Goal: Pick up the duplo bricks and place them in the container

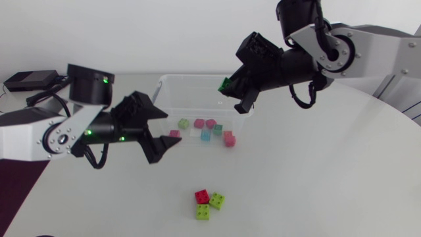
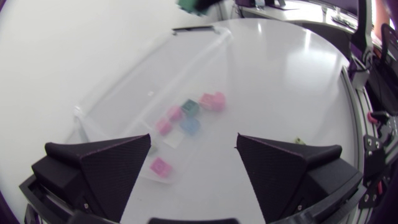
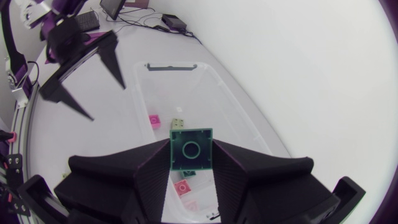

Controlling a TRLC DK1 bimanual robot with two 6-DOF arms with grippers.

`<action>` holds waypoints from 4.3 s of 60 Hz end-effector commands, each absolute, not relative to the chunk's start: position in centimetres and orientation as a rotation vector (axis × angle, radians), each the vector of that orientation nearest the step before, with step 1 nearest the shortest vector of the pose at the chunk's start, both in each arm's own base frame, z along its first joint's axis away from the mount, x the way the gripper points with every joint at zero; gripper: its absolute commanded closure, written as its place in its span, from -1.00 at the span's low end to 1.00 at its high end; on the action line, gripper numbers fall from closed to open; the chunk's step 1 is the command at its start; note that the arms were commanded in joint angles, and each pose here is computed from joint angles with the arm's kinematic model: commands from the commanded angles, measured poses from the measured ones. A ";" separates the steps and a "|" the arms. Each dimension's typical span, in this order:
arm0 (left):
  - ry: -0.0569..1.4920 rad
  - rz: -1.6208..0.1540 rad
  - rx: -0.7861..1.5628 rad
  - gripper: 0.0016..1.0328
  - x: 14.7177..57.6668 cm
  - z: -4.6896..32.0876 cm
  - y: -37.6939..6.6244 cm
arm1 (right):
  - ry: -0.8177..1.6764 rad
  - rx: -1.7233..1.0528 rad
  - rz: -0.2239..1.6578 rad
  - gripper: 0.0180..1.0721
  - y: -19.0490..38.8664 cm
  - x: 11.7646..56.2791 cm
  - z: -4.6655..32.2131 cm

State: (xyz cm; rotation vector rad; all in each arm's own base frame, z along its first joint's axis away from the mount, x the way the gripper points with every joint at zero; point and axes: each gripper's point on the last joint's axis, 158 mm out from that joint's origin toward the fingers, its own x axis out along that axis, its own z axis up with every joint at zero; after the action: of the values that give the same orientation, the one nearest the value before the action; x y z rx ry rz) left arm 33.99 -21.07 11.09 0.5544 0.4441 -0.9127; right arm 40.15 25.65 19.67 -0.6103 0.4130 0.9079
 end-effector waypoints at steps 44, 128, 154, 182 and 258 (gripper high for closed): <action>0.678 -1.134 0.762 -0.88 26.7 -2.4 -27.1 | 0.300 -0.510 0.705 -0.90 25.0 46.1 23.1; 1.031 -0.832 0.588 -0.68 29.3 -4.4 -22.9 | 0.618 -0.576 0.981 -0.90 22.4 25.1 8.4; 1.176 -0.719 0.575 -0.01 29.3 -3.9 -22.3 | 0.660 -0.583 1.005 -0.90 22.7 24.2 6.4; 1.120 -0.736 0.576 0.54 28.3 0.8 -21.2 | 0.870 -0.653 1.028 -0.90 23.3 22.2 0.1; 0.568 -0.716 0.425 0.49 36.1 16.7 -22.5 | 1.270 -0.872 0.911 0.50 25.9 22.3 -4.7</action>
State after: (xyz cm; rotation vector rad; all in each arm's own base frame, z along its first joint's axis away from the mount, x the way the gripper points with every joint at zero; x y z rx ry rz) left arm 34.69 -22.27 15.42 0.4353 0.6188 -0.7271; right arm 22.58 26.58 -4.22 -0.8649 1.2402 0.9330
